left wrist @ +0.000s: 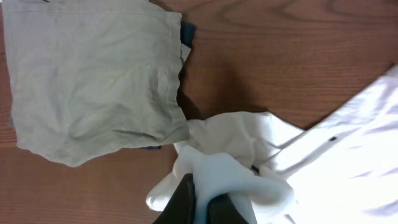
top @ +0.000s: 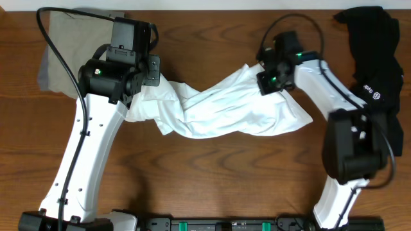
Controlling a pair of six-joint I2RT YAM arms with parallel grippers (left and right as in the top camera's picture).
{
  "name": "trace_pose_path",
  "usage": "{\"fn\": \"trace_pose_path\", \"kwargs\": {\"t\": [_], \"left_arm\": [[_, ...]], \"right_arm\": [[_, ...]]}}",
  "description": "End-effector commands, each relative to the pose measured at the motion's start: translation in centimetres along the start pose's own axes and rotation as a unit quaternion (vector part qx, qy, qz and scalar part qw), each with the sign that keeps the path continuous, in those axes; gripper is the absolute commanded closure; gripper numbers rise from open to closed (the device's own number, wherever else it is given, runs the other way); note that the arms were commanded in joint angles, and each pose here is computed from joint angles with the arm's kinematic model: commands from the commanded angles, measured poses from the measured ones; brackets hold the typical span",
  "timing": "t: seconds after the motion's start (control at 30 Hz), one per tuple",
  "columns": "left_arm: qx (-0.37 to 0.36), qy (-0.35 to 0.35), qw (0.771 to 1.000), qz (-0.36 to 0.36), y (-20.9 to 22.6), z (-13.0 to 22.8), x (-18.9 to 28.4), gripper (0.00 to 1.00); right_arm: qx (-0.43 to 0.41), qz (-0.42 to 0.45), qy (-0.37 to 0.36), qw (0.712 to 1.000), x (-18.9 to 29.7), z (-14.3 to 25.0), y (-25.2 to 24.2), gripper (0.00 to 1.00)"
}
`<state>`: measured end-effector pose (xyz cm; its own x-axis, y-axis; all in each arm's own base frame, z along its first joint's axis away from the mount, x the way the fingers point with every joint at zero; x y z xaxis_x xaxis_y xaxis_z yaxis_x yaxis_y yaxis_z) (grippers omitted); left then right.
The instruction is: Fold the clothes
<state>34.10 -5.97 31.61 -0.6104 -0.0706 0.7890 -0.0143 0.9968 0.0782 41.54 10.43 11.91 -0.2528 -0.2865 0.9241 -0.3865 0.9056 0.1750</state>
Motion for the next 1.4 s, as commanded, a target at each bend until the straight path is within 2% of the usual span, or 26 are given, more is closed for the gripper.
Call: {"fn": "trace_pose_path", "kwargs": {"t": [0.0,0.23,0.27,0.3,0.33,0.4,0.5,0.77,1.1,1.37], "left_arm": [[0.011,0.001,1.0,-0.006,0.3,0.1,-0.1,0.94],[0.011,0.001,1.0,-0.006,0.3,0.1,-0.1,0.94],[0.011,0.001,1.0,-0.006,0.3,0.1,-0.1,0.94],[0.011,0.001,1.0,-0.006,0.3,0.1,-0.1,0.94],[0.011,0.001,1.0,-0.006,0.3,0.1,-0.1,0.94],[0.011,0.001,1.0,-0.006,0.3,0.1,-0.1,0.94],[0.01,0.004,1.0,-0.007,0.3,0.2,-0.1,0.94],[0.01,0.004,1.0,-0.007,0.3,0.2,-0.1,0.94],[0.01,0.005,1.0,-0.007,0.3,0.3,-0.1,0.94],[0.009,0.007,1.0,-0.007,0.4,0.3,-0.1,0.94]], "right_arm": [[-0.014,0.013,-0.038,0.999,3.3,-1.1,-0.8,0.99],[-0.02,0.009,-0.004,1.0,3.0,0.1,-1.0,0.99],[-0.021,0.008,-0.003,1.0,3.0,0.2,-1.0,0.96],[-0.021,0.008,-0.002,1.0,3.0,0.2,-1.0,0.85],[-0.021,0.008,-0.001,1.0,3.0,0.2,-1.0,0.78],[-0.022,0.009,0.001,1.0,3.0,0.3,-1.0,0.7],[-0.023,0.022,0.008,0.999,2.8,0.6,-1.3,0.65],[-0.024,0.031,0.01,0.999,1.5,1.5,-1.5,0.64],[-0.076,0.071,-0.022,0.994,-1.2,2.6,-2.5,0.58],[-0.092,0.069,-0.041,0.993,-2.0,2.8,-2.6,0.65]]}}
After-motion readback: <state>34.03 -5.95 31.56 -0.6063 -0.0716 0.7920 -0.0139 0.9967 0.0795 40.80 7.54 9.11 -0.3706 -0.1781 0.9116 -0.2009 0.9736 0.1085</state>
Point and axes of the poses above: each gripper's point midway between its finger pads, its own x axis back along the fingers, its own y axis along the line the jaws close on, z = x × y, the point moved 7 cm from there along x, back along the fingers, and after that the axes turned 3 degrees about x, right-handed, at the moved point
